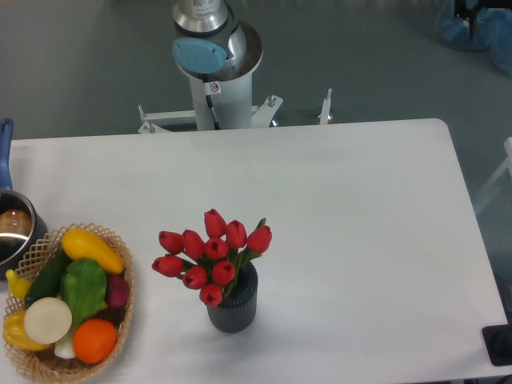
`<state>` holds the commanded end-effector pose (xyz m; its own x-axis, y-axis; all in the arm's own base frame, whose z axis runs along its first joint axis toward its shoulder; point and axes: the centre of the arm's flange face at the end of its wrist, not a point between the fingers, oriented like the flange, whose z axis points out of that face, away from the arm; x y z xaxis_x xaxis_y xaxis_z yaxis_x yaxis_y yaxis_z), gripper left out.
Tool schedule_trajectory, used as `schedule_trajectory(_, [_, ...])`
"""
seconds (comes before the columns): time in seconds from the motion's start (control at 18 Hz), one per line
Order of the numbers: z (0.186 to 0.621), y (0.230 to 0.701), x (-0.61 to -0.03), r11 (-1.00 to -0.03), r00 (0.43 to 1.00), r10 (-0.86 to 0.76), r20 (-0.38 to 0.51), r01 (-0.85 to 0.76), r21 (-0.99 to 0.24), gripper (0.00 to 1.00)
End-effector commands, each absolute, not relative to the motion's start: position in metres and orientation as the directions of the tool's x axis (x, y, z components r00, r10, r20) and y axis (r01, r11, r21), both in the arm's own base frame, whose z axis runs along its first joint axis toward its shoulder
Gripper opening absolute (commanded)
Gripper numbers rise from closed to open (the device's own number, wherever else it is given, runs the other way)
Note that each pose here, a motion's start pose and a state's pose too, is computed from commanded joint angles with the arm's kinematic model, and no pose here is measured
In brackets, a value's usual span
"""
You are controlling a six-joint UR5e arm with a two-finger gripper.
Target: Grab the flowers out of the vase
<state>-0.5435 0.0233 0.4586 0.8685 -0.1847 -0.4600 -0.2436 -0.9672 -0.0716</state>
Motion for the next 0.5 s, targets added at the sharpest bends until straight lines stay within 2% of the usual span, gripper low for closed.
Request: schedule_trajectory(0.5, [0.4517, 0.031, -0.5415, -0.965, 0.871, -0.189, -0.453, -0.249, -0.078, 1.0])
